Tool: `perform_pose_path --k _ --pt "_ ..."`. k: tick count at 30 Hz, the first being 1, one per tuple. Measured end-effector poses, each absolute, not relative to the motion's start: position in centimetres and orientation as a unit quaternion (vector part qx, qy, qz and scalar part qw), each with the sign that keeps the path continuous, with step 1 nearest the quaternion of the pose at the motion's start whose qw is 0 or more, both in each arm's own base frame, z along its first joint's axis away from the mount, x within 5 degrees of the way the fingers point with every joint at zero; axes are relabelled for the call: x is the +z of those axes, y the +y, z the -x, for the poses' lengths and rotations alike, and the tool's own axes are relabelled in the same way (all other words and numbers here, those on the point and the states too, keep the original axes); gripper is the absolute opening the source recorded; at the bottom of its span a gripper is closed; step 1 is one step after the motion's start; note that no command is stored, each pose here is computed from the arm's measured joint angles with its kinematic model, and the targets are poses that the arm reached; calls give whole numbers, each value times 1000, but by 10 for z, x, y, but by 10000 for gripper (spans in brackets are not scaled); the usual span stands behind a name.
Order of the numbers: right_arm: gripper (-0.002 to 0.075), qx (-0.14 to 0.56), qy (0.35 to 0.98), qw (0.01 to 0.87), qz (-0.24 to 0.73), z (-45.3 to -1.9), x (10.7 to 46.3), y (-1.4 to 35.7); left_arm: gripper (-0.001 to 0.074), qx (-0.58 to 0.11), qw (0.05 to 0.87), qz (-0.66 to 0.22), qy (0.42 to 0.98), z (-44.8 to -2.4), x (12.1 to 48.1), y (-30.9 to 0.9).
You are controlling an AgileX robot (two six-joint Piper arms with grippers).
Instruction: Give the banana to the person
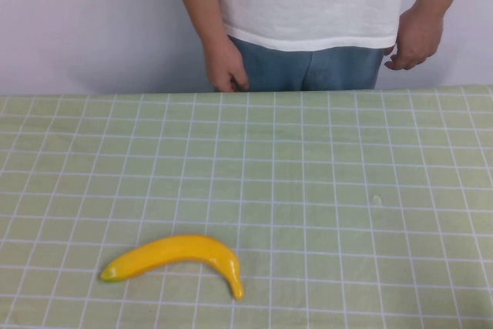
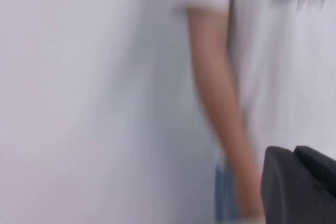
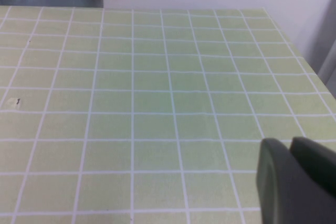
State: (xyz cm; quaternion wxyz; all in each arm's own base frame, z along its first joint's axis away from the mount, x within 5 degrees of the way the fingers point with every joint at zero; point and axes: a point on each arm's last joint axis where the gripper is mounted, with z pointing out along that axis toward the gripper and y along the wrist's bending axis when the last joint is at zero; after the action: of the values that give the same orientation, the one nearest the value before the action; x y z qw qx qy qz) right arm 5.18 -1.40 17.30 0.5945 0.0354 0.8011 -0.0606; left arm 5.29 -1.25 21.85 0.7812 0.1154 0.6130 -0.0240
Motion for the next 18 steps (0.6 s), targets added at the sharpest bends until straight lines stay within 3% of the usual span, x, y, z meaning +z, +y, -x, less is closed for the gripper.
perform_pose_path --k 4,11,18 --pt "-7 -61 801 594 -35 -52 173 -14 -4 -59 845 -100 521 -45 238 -14" --pt "-7 -61 801 594 -35 -52 173 -14 -4 -120 942 -59 307 -18 271 -10" --pt "-7 -61 801 594 -35 -52 173 -14 -4 -109 960 -48 254 5 329 -4"
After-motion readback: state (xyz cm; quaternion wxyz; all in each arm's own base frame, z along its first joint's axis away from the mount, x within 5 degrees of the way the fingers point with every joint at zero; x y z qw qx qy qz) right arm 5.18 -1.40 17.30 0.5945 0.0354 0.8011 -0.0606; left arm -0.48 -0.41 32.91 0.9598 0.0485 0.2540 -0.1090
